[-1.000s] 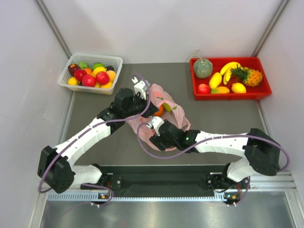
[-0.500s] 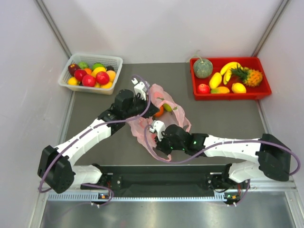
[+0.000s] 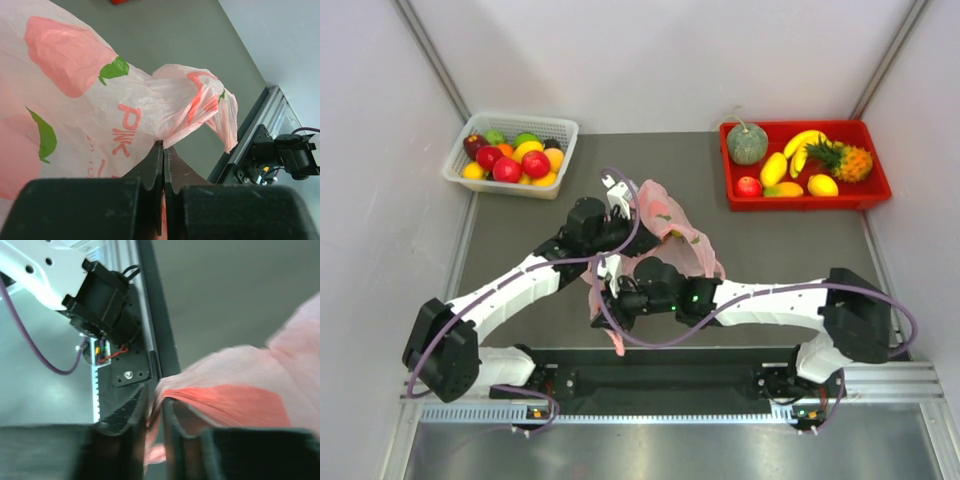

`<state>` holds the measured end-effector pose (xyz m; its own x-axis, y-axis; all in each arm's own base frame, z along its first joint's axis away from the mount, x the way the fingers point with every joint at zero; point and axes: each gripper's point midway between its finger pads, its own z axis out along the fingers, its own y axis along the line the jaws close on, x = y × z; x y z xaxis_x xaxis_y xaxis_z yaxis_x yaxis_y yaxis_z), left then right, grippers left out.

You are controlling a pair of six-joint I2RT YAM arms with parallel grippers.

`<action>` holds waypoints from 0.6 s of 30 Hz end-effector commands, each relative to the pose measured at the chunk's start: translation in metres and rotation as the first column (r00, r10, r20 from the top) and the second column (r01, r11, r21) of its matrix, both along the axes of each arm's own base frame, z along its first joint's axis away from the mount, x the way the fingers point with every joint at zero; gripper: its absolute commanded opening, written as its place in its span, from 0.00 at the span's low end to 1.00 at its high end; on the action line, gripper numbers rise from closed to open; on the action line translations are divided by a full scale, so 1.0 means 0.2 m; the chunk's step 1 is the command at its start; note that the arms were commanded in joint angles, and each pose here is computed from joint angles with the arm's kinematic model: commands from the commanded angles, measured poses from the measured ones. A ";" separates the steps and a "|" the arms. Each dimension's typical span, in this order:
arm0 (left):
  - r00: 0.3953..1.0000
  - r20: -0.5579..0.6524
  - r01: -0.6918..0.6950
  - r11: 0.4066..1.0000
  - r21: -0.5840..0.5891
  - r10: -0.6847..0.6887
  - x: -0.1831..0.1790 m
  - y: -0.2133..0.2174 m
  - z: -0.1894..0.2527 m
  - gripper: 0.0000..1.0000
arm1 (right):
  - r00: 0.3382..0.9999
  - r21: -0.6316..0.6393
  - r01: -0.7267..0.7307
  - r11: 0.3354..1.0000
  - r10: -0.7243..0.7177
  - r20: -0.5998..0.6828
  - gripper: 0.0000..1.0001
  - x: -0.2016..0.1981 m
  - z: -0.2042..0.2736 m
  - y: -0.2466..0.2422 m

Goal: Untie the knot of the plastic bag and take out the fruit

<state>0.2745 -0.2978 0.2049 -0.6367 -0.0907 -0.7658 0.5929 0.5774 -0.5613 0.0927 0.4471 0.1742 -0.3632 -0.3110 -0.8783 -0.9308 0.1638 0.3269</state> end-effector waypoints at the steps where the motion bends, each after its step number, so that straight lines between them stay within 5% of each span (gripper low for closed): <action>1: 0.997 0.070 0.016 0.996 -0.090 -0.010 0.02 -0.05 0.11 0.00 | 0.989 0.157 -0.138 0.978 0.144 -0.031 0.20 -0.14 0.19 0.16; 2: 0.997 0.070 0.019 0.996 -0.092 -0.012 0.02 -0.05 0.11 0.00 | 0.989 0.153 -0.140 0.978 0.147 -0.035 0.40 -0.14 0.19 0.17; 8: 0.996 0.085 0.011 0.995 -0.098 -0.003 0.00 -0.03 0.14 0.00 | 1.000 0.141 0.015 0.990 -0.016 0.010 0.71 -0.05 0.24 -0.02; 13: 0.994 0.107 0.012 0.992 -0.125 0.001 -0.02 -0.02 0.22 0.00 | 0.956 0.109 0.276 0.955 -0.284 0.066 0.76 0.11 0.22 -0.32; 18: 0.994 0.106 0.016 0.991 -0.130 -0.002 -0.03 -0.02 0.25 0.00 | 0.823 0.142 0.549 0.824 -0.562 0.084 0.76 0.29 0.30 -0.61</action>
<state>0.2695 -0.2988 0.2264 -0.6040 -0.1433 -0.7840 0.6191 0.5351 -0.5748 0.1150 0.3588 0.2354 -0.3437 -0.0632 -0.9369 -0.8635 0.4134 0.2889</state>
